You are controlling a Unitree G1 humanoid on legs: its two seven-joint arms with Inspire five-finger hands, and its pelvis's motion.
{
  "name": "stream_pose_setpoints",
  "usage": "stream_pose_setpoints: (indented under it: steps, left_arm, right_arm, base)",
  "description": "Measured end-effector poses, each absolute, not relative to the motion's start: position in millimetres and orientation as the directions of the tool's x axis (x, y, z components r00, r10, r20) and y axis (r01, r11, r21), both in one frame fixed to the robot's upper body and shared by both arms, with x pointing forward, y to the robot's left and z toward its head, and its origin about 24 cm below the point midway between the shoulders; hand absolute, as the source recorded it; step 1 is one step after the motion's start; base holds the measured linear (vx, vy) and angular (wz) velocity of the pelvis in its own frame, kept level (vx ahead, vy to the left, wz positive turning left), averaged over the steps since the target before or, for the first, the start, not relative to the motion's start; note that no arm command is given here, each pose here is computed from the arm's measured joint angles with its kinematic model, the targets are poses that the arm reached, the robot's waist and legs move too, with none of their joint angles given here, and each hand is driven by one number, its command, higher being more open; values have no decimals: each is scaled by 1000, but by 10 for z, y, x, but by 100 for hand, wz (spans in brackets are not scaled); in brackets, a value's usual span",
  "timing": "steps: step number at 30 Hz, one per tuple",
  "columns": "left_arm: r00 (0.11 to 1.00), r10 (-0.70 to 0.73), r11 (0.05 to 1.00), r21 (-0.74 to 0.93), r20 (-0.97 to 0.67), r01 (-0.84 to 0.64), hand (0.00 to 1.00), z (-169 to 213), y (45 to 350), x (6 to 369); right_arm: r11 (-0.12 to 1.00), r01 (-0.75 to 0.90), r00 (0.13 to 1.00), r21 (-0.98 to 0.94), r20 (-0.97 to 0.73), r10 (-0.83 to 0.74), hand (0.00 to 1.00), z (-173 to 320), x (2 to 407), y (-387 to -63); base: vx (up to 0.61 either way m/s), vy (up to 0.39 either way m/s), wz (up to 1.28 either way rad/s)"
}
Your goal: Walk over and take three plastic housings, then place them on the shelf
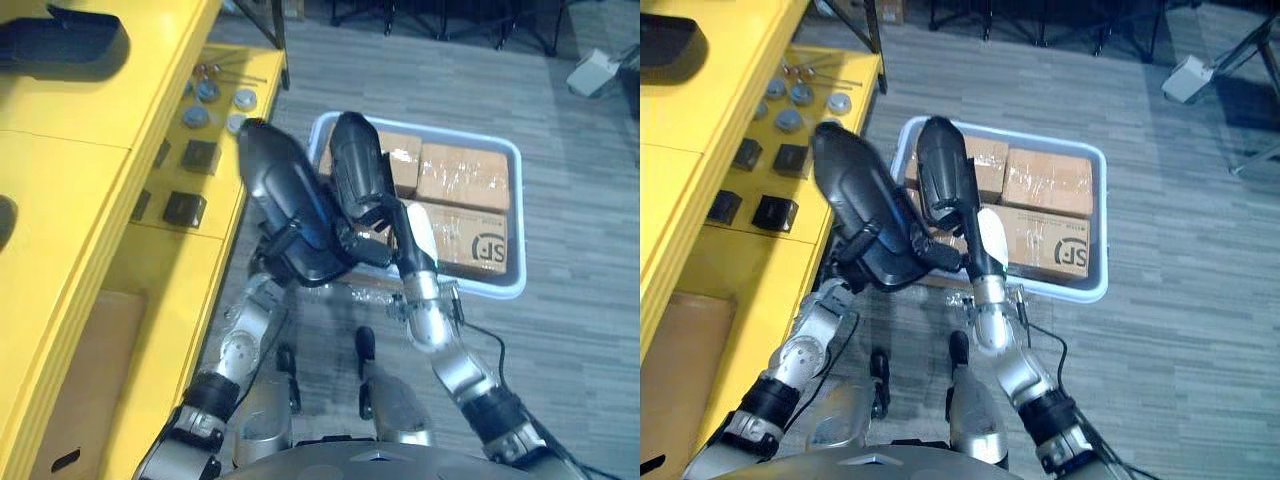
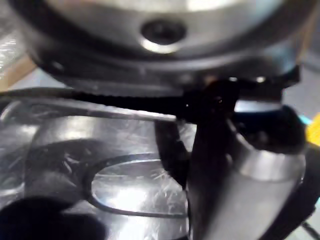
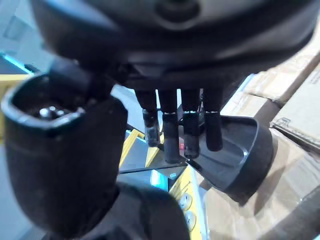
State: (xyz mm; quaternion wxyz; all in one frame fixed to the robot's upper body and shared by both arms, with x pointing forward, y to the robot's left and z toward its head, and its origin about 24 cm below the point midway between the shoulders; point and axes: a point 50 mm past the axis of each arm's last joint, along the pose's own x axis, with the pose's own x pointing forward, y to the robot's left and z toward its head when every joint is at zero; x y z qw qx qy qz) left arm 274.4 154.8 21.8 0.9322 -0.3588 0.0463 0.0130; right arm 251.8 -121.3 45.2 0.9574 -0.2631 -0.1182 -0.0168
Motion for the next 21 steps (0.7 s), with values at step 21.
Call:
stream_pose_setpoints:
  steps: [21]
  left_arm:
    - [876,462,886,-104,136,-451,0,499,2018,1974]
  right_arm:
    - [877,468,883,-105,107,-458,100,297,1829,-2089]
  base:
    - [-22,12,1]
